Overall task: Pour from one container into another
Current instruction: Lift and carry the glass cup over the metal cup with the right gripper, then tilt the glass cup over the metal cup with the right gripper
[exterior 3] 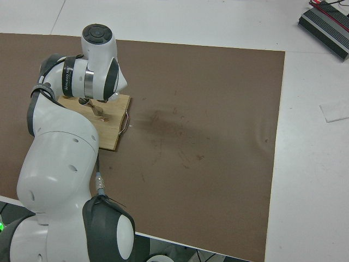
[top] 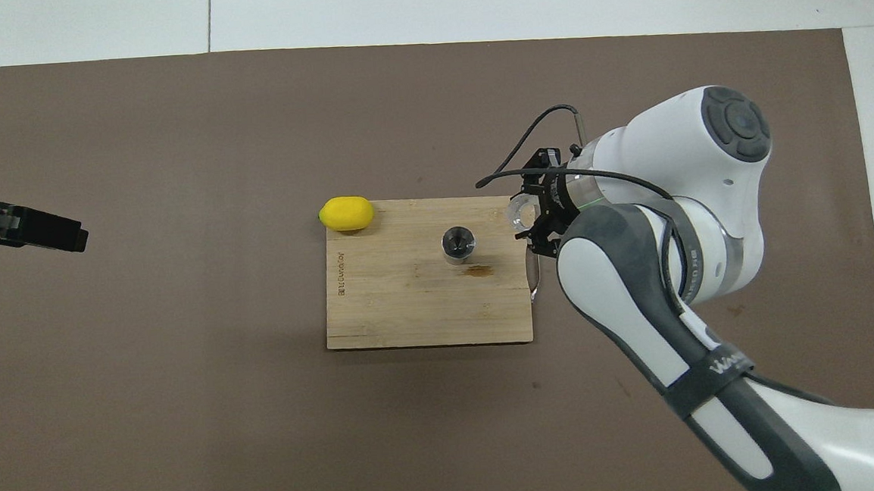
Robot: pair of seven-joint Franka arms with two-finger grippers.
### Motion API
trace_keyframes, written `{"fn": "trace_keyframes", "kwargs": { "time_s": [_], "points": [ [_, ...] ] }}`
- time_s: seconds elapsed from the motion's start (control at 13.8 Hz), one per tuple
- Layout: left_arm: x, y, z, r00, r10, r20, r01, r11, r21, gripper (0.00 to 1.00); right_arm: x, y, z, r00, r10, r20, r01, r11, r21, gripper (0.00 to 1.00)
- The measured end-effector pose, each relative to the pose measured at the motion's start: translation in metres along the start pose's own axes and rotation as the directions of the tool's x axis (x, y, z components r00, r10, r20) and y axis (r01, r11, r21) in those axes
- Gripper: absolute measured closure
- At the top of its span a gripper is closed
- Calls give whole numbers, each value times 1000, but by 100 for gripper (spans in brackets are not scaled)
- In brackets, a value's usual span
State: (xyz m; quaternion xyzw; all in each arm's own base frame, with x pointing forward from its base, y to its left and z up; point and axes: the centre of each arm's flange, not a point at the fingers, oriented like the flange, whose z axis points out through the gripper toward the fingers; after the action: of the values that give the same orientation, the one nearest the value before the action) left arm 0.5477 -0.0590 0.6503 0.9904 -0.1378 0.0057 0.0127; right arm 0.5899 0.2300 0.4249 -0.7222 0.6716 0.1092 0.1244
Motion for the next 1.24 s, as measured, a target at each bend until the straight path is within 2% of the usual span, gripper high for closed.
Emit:
{"fn": "trace_keyframes", "kwargs": {
  "time_s": [0.22, 0.51, 0.8, 1.24],
  "points": [
    [0, 0, 0, 1000, -3, 1, 3, 1000, 0, 0, -32, 5, 1, 994, -52, -95, 54, 998, 17, 49],
    [0, 0, 2, 1000, -5, 5, 5, 1000, 0, 0, -55, 15, 11, 972, -134, -195, 139, 990, 13, 49],
    [0, 1, 3, 1000, -5, 6, 5, 1000, 0, 0, -78, 25, 18, 936, -222, -272, 233, 973, 6, 49],
    [1, 6, 4, 1000, 4, 9, -4, 1000, -1, 0, -99, 34, 22, 852, -339, -399, 368, 930, -5, 49]
  ]
}}
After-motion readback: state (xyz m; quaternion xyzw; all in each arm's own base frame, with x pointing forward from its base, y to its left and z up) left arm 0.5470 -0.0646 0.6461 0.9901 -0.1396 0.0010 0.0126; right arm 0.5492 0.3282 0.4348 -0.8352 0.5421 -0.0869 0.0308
